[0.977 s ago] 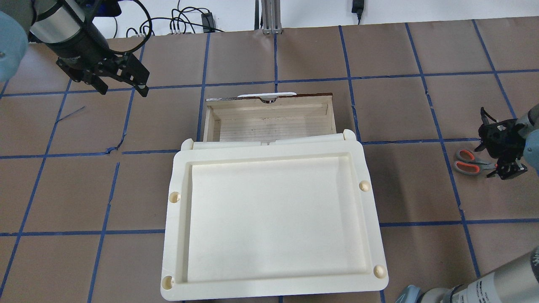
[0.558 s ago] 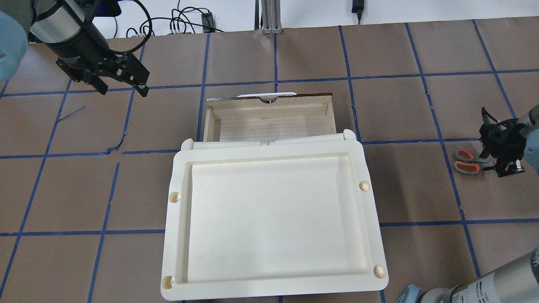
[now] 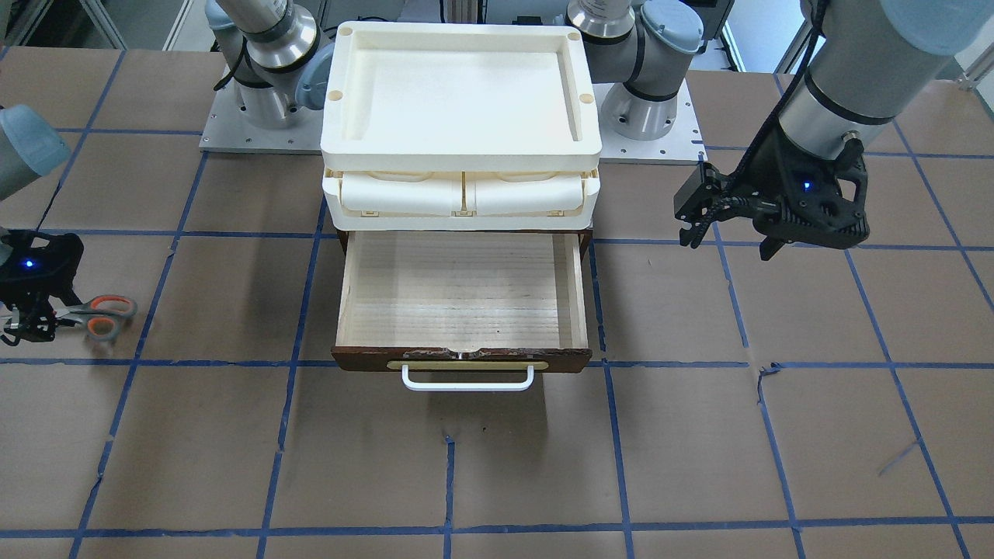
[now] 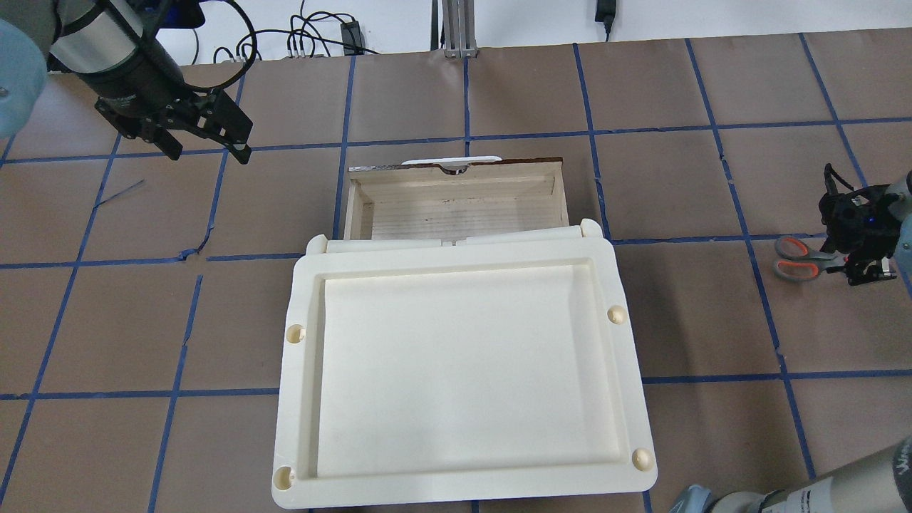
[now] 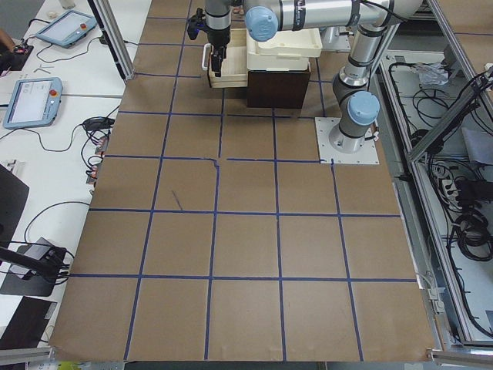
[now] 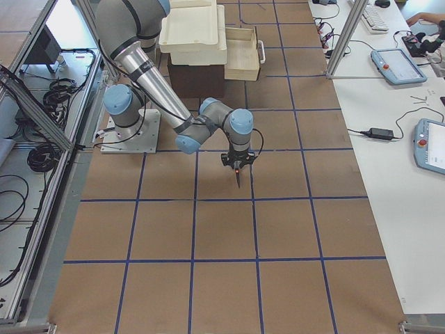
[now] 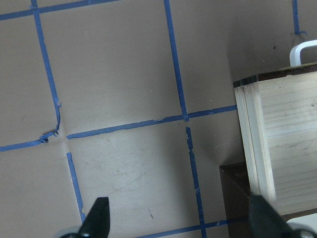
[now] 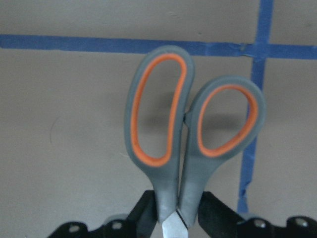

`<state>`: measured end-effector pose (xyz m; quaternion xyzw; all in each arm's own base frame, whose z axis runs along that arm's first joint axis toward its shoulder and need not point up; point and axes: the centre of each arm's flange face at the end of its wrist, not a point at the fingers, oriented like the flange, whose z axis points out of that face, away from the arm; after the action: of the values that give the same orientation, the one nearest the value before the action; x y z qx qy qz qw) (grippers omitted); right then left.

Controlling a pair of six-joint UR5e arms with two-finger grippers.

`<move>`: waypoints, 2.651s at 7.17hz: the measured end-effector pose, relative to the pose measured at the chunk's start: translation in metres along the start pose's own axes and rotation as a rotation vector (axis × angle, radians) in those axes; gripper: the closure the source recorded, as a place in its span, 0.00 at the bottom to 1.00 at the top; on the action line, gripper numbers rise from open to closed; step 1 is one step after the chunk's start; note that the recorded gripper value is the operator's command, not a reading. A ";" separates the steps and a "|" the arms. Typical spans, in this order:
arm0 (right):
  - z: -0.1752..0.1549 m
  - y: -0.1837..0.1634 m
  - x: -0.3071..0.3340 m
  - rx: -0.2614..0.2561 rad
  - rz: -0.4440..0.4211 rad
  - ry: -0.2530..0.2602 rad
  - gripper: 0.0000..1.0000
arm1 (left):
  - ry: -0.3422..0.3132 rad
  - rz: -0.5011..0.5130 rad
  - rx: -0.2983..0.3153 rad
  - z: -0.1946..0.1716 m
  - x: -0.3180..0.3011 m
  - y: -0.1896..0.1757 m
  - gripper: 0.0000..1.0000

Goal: Put scissors in drawer and close it
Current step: 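Lift the scissors with the right gripper and carry them over the drawer, then lower the scissors into the open drawer with the right gripper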

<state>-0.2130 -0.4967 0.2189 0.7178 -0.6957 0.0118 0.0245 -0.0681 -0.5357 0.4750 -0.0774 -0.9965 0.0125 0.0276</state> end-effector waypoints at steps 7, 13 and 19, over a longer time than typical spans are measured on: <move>-0.226 -0.227 0.073 0.122 0.179 0.114 0.95 | 0.000 -0.001 0.000 0.000 0.000 0.000 0.00; -0.217 -0.501 0.056 0.078 0.158 0.035 0.94 | 0.001 -0.001 0.000 0.000 0.000 0.000 0.00; -0.154 -0.578 0.068 0.045 0.043 0.019 0.93 | 0.000 0.000 0.000 0.000 0.000 0.000 0.00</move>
<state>0.3697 -0.5389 0.3655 0.7029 -0.7102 0.0350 0.0148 -0.0678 -0.5358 0.4749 -0.0774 -0.9965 0.0125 0.0278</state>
